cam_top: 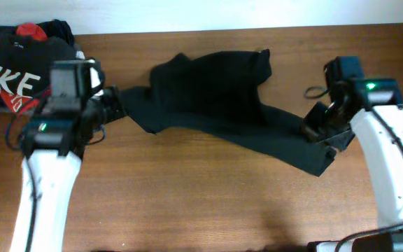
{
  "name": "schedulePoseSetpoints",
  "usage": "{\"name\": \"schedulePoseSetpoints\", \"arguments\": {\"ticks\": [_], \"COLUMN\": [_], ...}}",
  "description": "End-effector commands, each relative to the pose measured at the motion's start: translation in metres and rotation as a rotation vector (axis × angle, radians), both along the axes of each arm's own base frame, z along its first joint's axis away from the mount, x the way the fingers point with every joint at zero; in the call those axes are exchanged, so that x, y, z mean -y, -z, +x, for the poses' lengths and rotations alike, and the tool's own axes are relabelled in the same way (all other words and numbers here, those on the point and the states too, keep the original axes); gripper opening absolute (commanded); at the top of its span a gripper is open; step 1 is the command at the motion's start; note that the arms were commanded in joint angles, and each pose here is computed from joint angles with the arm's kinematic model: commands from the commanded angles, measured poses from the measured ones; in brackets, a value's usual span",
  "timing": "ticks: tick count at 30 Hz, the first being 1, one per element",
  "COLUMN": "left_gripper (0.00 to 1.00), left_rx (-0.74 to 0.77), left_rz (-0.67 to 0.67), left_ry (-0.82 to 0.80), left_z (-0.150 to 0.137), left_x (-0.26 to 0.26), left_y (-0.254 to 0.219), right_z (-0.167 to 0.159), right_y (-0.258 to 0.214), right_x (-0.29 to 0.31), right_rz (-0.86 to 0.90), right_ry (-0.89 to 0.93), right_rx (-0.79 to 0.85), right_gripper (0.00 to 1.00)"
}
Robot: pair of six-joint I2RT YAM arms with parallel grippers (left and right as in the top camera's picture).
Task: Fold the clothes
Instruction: 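Lift the hem with both grippers and fold it up toward the collar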
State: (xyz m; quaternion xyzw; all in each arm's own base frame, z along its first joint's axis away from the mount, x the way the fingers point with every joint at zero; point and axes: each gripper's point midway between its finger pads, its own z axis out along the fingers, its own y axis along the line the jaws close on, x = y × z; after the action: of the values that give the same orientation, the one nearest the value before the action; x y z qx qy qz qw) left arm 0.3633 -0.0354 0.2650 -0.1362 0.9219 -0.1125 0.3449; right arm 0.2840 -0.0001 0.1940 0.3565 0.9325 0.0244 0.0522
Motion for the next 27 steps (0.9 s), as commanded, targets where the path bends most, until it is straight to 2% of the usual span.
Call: {"name": "schedulePoseSetpoints", "arguments": {"ticks": [1,8,13,17,20,23,27], "left_gripper": [0.01,0.01,0.01,0.01,0.01,0.01,0.01], "left_rx": [0.194,0.444,0.567,0.62,0.615,0.579,0.502], "left_rz": [0.013,-0.003,-0.011,-0.014,-0.01,0.004,0.01], "left_ry": [0.001,-0.001,-0.003,-0.004,-0.01,-0.029,-0.028], "left_z": [-0.02,-0.07,-0.104,-0.118,-0.113,-0.095,-0.05], "left_x": [-0.004,-0.007,-0.009,-0.01,-0.011,-0.014,-0.011], "left_y": [-0.065,-0.144,-0.179,-0.193,-0.192,-0.183,-0.16], "right_z": [0.013,0.01,-0.009,-0.02,-0.019,-0.009,0.015], "right_y": [-0.052,-0.145,-0.19,-0.215,-0.223,-0.227,-0.227], "right_x": [0.005,-0.029,-0.057,-0.065,-0.066,-0.067,-0.073], "right_rz": [-0.044,-0.042,-0.011,0.007,0.01,0.003,0.004], "right_ry": [-0.04,-0.194,-0.294,-0.327,-0.325,-0.319,-0.316], "right_rx": [0.139,0.409,0.55,0.638,0.674,0.702,0.724], "right_gripper": [0.04,0.04,0.04,0.04,0.04,0.04,0.04]}}
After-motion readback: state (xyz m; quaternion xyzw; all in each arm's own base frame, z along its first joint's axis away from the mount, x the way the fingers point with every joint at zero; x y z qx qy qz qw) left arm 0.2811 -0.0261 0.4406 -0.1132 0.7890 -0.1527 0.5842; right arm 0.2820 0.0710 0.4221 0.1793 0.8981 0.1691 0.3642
